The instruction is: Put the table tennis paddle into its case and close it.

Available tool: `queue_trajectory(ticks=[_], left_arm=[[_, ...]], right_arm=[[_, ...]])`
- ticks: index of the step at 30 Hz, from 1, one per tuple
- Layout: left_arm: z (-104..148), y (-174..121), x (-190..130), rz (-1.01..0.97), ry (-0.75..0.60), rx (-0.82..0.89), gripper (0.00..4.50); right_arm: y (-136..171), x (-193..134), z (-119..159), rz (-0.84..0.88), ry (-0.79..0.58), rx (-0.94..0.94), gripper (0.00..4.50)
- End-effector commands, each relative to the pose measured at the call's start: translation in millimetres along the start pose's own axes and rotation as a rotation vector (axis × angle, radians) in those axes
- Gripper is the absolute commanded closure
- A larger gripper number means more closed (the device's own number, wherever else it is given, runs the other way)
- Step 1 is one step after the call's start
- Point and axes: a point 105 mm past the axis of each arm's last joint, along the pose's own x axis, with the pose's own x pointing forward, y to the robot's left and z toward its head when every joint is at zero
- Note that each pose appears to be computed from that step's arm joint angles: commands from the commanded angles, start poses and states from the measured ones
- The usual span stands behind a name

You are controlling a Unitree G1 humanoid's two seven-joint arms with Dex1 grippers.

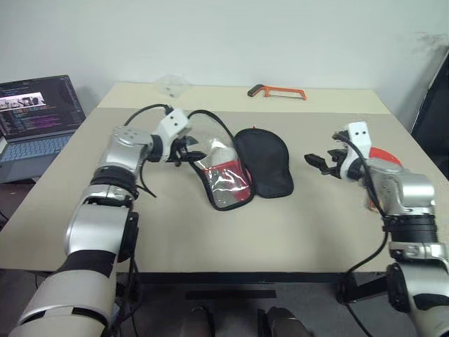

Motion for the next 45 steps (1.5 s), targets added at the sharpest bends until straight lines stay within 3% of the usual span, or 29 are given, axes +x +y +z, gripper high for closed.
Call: queue_trajectory(ticks=[1,4,7,10,14,21,28,32,45], left_arm=[[15.8,4.0,-21.5,0.029,-0.084,-0.005,1.84],[1.3,-2.7,-10.4,0.079,-0.045,-0.049,1.84],[2.5,0.6,5.8,0.188,-0.072,-0.146,1.84],[9.7,-1.5,17.0,0.216,-0.117,-0.199,1.25],[21.4,-3.7,26.7,0.230,-0.146,-0.170,0.03],[32.7,10.0,11.5,0.237,-0.162,-0.156,0.03],[-7.5,6.8,-27.0,0.188,-0.046,-0.170,0.03],[-17.8,1.0,-37.8,0.188,-0.029,-0.187,0.03],[-8.1,-30.4,-95.1,0.123,-0.110,-0.205,0.03]], right_arm=[[0.9,7.6,15.8,-0.033,-0.060,0.012,0.00],[9.2,16.0,13.3,-0.015,-0.060,0.019,0.00],[15.9,20.6,12.3,0.002,-0.059,0.007,0.00],[18.8,22.2,13.3,0.012,-0.064,-0.002,0.00],[17.5,23.2,13.1,0.005,-0.064,-0.008,0.00],[17.9,22.3,11.9,0.004,-0.064,-0.013,0.00],[31.2,22.7,13.3,0.061,-0.072,0.080,0.00],[37.6,27.9,9.1,0.062,-0.062,0.167,0.00],[51.2,48.7,-30.1,0.001,0.055,0.232,0.00]])
